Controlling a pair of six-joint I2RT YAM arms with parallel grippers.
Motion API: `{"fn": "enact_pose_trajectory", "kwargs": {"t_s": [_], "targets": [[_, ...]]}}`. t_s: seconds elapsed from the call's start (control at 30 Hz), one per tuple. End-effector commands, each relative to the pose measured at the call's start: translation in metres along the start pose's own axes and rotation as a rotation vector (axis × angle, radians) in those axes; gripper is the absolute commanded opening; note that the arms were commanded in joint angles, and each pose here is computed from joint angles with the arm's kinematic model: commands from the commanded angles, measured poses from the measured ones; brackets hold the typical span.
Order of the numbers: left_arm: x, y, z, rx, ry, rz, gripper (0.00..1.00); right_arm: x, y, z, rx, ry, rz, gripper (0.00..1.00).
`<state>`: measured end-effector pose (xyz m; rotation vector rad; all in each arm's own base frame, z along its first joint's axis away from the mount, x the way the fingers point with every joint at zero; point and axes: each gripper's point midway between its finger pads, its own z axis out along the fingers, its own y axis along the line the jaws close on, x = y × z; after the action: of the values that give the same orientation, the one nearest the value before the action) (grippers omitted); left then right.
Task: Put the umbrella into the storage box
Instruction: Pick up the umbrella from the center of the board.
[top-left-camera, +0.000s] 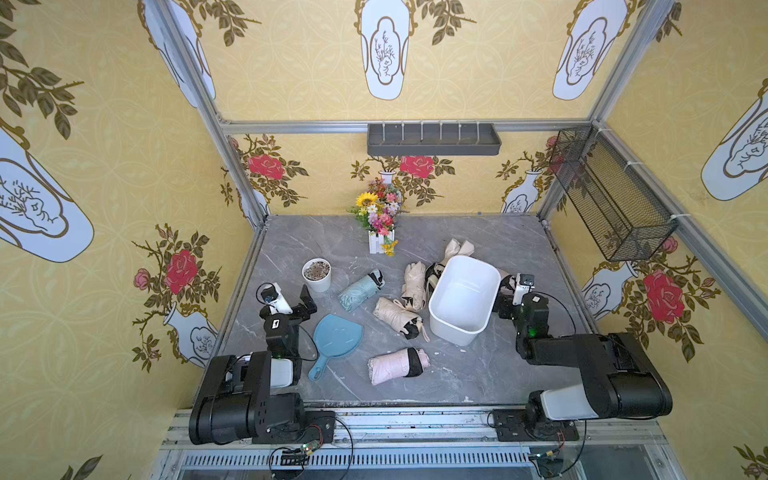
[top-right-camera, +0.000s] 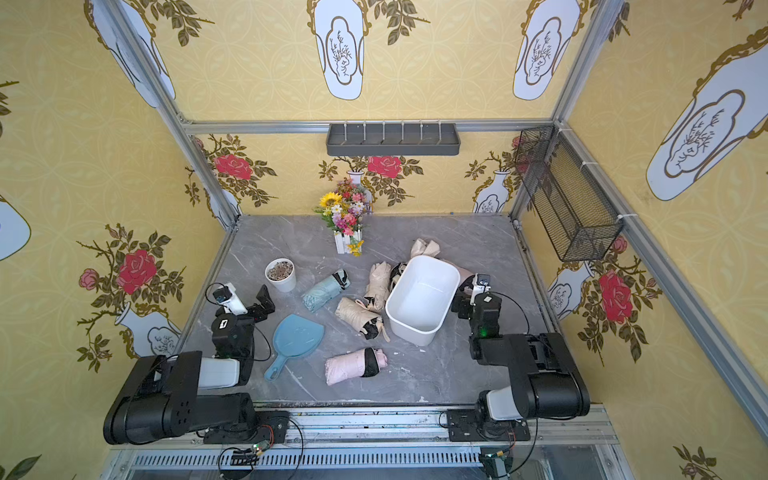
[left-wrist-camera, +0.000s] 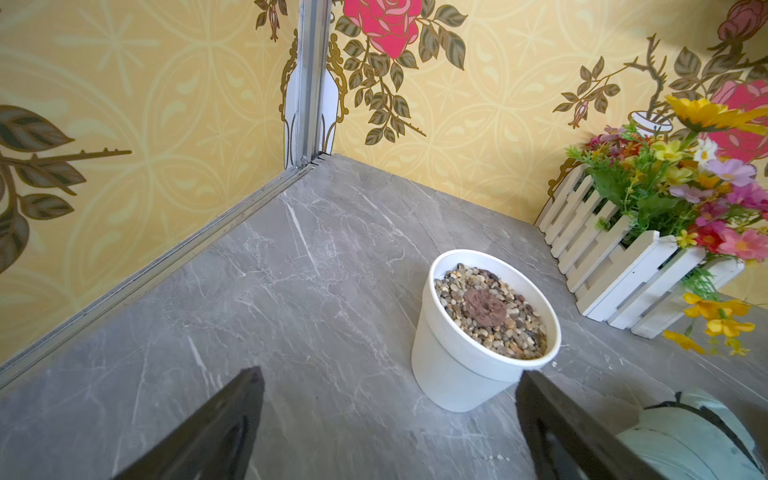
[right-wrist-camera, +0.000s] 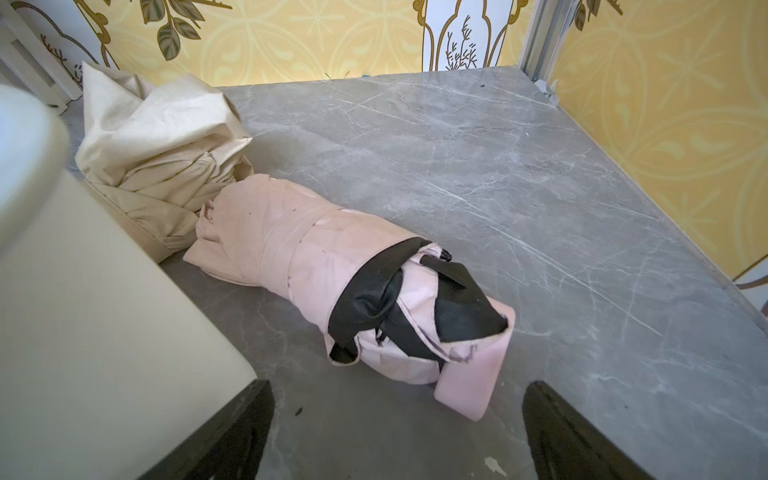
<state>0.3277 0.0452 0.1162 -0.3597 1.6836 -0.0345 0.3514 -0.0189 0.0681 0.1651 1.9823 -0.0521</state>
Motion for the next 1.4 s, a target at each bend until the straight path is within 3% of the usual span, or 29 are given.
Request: {"fn": "enact_pose_trajectory", "kwargs": {"t_s": [0.0,1.17,1.37], "targets": [[-0.005,-0.001,0.001,0.005,-0.019,0.009,1.00,-0.010,0.000,0.000,0.004,-0.041,-0.001,0.97],[-0.006,-0.003,0.001,0.004,-0.022,0.019,1.00,-0.010,0.000,-0.001,0.010,-0.043,-0.003,0.97],[-0.024,0.005,-0.007,-0.068,-0.053,0.007,1.00,-0.025,-0.010,-0.017,0.059,-0.078,0.022,0.98]]}}
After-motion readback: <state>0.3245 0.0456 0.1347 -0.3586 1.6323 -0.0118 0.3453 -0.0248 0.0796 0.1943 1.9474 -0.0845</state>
